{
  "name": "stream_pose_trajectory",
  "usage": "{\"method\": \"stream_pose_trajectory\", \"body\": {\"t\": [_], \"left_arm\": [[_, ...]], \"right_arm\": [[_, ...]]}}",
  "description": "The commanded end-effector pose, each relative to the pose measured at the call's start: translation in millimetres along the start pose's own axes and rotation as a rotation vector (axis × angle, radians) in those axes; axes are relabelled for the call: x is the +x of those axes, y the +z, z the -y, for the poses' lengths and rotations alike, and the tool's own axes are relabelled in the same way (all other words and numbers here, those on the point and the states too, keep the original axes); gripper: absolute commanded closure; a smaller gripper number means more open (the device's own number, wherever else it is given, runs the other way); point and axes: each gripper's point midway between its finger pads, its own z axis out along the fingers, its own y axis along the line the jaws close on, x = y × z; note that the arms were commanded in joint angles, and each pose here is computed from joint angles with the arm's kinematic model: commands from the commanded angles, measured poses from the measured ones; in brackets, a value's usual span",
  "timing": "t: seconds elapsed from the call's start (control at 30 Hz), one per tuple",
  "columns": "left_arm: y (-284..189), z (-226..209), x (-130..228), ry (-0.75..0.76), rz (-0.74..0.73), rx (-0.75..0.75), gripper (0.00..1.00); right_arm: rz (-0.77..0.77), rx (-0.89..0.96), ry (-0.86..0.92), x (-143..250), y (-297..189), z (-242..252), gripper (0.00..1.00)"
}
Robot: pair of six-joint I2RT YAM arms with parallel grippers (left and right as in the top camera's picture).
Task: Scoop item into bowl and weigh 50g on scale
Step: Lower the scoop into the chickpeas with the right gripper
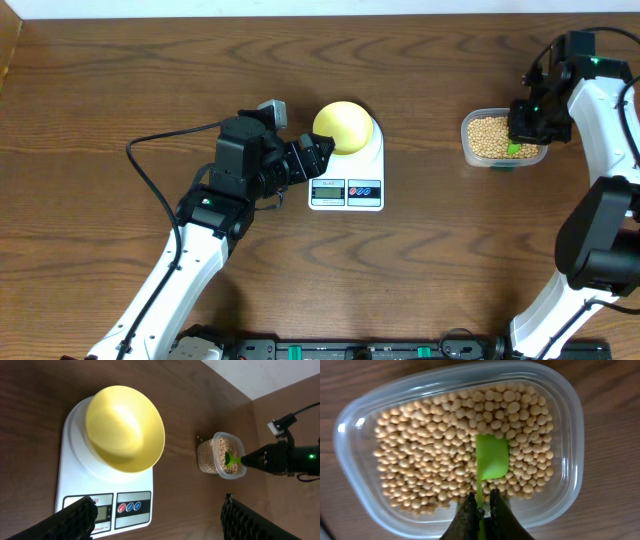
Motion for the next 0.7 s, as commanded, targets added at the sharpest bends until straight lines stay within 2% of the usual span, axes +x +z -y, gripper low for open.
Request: {"method": "stream_pose_trajectory", "body": {"t": [0.0, 0.13, 0.43, 0.57, 0.67], "left_arm": [[-0.1, -4.9, 5.3, 0.020, -0.009, -0.014, 0.20], [-0.2, -6.0, 6.7, 0.017, -0.014, -0.018, 0.20], [-0.2, -6.7, 6.0, 0.017, -0.011, -0.022, 0.20], [-0.3, -10.4, 3.0, 0.017, 0.007, -0.044, 0.20], [-0.3, -10.4, 2.9, 0.017, 0.007, -0.044, 0.20]], "right_arm": [[-0.014, 0.066, 0.003, 0.2, 6.0, 15.4, 0.85], [-0.019, 0.081, 0.003, 1.9, 7.3, 18.1, 0.75], [-0.010, 0.070, 0.003, -0.6, 7.4, 16.1, 0.69], [0.045, 0.052, 0.002, -16.6, -7.4, 12.4, 0.51], [0.088, 0.047, 0.001, -30.3, -29.7, 10.6, 0.28]]}}
